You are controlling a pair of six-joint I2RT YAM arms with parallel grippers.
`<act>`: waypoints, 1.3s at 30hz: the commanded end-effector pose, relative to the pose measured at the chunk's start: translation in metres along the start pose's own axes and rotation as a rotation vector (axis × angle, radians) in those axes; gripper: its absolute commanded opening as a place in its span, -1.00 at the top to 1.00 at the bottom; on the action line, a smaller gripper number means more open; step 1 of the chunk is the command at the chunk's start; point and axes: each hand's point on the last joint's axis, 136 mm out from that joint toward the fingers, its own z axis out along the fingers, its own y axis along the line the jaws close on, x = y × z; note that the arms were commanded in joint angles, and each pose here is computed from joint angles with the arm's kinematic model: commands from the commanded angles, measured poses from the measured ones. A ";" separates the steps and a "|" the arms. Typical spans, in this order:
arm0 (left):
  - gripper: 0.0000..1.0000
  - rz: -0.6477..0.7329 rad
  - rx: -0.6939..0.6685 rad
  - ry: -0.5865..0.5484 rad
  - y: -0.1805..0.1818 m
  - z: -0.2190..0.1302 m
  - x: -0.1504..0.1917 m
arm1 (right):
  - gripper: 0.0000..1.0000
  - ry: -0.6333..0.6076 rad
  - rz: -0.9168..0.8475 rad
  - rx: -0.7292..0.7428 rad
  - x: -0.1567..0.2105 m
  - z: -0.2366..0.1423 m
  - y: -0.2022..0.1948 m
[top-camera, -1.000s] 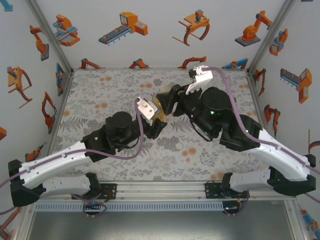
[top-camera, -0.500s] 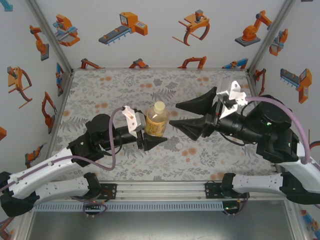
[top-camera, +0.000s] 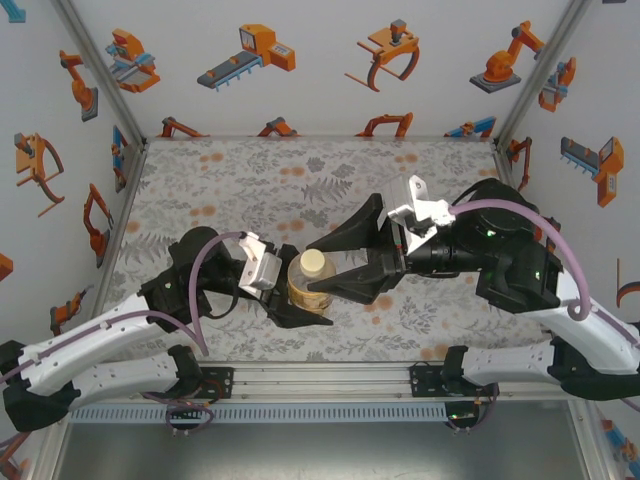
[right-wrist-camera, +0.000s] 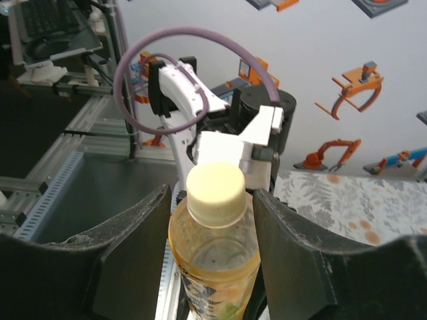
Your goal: Screw on the bottle caps
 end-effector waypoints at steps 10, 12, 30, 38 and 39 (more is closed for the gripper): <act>1.00 0.026 0.049 -0.036 -0.008 -0.002 -0.014 | 0.16 -0.074 0.026 -0.063 -0.028 -0.003 0.012; 1.00 0.030 0.047 -0.039 -0.008 -0.002 -0.015 | 0.18 -0.072 0.027 -0.061 -0.027 -0.003 0.012; 1.00 0.015 0.050 -0.040 -0.005 0.002 -0.014 | 0.13 -0.056 0.039 -0.075 -0.023 0.000 0.012; 1.00 0.008 0.056 -0.041 -0.005 0.004 -0.013 | 0.12 -0.042 0.045 -0.056 -0.019 0.000 0.010; 1.00 0.009 0.056 -0.041 -0.004 0.004 -0.013 | 0.12 -0.040 0.046 -0.055 -0.018 0.000 0.009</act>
